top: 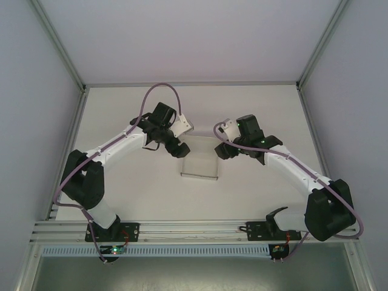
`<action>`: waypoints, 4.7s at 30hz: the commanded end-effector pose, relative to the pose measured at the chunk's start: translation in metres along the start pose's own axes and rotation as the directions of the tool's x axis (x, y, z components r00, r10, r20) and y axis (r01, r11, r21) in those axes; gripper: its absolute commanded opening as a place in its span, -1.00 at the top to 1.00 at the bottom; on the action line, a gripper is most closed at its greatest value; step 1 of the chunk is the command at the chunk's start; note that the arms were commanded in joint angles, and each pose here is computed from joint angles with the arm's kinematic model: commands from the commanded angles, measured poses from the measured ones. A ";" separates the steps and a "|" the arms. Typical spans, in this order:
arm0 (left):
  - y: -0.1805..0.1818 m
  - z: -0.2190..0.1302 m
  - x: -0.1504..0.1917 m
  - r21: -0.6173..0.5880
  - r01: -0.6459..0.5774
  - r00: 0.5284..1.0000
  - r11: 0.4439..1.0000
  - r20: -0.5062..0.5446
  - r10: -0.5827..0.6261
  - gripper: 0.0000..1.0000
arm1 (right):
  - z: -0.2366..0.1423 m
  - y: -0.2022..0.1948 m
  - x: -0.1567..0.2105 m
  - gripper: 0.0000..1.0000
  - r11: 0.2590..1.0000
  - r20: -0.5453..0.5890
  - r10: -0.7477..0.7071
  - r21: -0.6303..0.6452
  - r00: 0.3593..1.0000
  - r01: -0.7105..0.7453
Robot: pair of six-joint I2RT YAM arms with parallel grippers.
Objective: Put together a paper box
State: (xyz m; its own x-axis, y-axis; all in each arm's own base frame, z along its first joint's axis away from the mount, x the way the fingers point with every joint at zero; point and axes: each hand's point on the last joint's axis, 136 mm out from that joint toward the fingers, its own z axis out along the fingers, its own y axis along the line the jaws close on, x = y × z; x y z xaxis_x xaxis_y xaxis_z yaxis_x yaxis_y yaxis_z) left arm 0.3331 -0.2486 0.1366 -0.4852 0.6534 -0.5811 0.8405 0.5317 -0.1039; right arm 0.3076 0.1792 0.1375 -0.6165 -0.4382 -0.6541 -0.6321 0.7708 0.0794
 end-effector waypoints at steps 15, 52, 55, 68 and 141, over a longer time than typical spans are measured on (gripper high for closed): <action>-0.008 -0.003 -0.004 0.081 -0.025 1.000 0.996 0.000 0.025 0.89 | 0.004 -0.005 0.006 0.46 0.999 -0.031 0.033 -0.003 0.999 -0.033; 0.014 -0.008 -0.065 -0.068 0.737 0.582 0.673 0.570 -0.580 1.00 | -0.004 0.010 -0.046 0.94 0.789 0.517 0.548 -0.058 0.658 -0.611; 0.010 -0.009 -0.069 -0.062 0.723 0.580 0.688 0.594 -0.557 1.00 | 0.005 0.015 -0.045 0.92 0.805 0.512 0.539 -0.081 0.668 -0.588; -0.006 0.011 -0.033 -0.190 0.636 0.719 0.748 0.499 -0.484 0.94 | 0.027 0.008 0.001 0.82 0.853 0.439 0.442 0.064 0.782 -0.518; -0.045 -0.054 -0.017 -0.223 0.715 0.682 0.663 0.430 -0.592 -1.00 | -0.011 0.032 0.110 -0.05 0.904 0.360 0.320 0.162 0.876 -0.397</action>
State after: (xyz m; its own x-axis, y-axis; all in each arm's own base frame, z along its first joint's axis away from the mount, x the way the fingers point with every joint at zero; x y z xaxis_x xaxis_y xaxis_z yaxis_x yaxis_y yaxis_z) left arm 0.2761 -0.2632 0.1901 -0.7095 -0.0583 -0.7023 0.2118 0.9328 -0.2914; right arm 0.2254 0.1529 0.0870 -0.5423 0.0805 -0.8363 -0.2217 0.9464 0.2349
